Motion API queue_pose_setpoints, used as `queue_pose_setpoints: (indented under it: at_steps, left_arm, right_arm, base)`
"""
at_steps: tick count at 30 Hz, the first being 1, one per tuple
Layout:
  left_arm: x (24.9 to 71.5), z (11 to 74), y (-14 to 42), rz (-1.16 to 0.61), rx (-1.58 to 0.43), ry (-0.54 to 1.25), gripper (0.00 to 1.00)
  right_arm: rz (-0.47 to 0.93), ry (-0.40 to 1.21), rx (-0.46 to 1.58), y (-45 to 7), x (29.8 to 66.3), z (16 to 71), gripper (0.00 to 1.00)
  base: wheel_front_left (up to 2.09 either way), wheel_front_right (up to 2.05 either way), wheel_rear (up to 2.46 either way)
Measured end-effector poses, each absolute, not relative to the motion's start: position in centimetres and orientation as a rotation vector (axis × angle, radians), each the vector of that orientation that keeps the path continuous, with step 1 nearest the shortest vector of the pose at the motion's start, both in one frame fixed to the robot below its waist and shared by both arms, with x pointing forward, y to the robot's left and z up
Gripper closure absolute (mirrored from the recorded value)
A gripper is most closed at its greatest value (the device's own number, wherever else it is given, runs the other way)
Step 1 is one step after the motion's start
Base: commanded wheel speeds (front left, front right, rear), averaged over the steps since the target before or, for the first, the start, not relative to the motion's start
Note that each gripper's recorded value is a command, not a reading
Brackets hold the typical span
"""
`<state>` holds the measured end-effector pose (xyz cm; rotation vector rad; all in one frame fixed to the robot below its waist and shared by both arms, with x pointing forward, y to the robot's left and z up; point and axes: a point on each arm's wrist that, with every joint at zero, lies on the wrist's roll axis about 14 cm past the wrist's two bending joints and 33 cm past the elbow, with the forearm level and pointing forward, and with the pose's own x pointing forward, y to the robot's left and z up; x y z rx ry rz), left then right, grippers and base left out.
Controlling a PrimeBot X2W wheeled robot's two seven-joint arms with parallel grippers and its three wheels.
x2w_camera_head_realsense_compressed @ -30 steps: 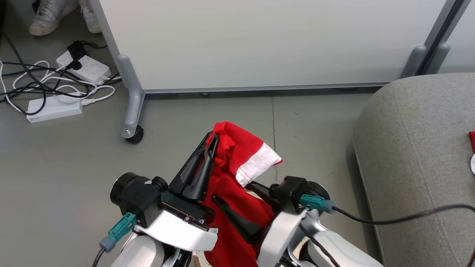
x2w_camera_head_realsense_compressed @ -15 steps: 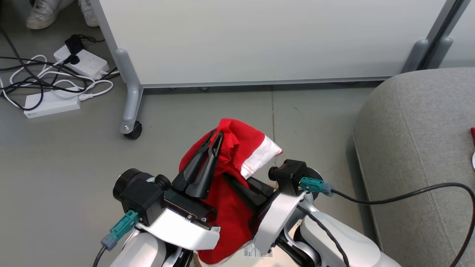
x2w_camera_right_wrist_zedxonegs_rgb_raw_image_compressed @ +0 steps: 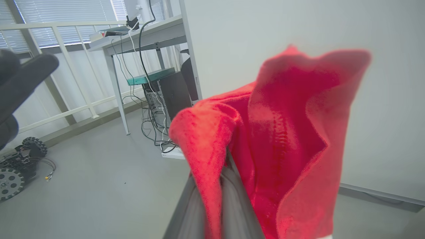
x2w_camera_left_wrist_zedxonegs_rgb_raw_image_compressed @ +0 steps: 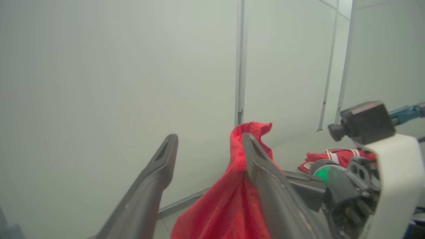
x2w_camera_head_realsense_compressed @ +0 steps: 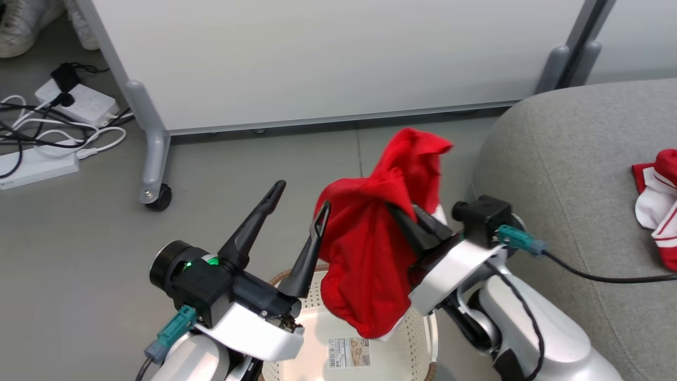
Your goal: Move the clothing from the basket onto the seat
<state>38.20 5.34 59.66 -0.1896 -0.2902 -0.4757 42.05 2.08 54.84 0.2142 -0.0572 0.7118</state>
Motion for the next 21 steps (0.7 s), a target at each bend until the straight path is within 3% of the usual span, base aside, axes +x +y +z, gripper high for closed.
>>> queue_pose_setpoints:
  at_steps: [10,21]
  left_arm:
    - [36.7,54.8,0.2,-0.692,-0.124,-0.118,0.0]
    - [34.7,51.2,-4.5,-0.885,-0.115,-0.003,0.0]
  right_arm:
    - [0.513,-0.059,0.192,-4.8,43.3,54.0,1.0]
    - [0.331,-0.031,0.183,-11.1,42.3,52.8,1.0]
  base:
    - [0.0,0.0,0.0]
    - [0.0,0.0,0.0]
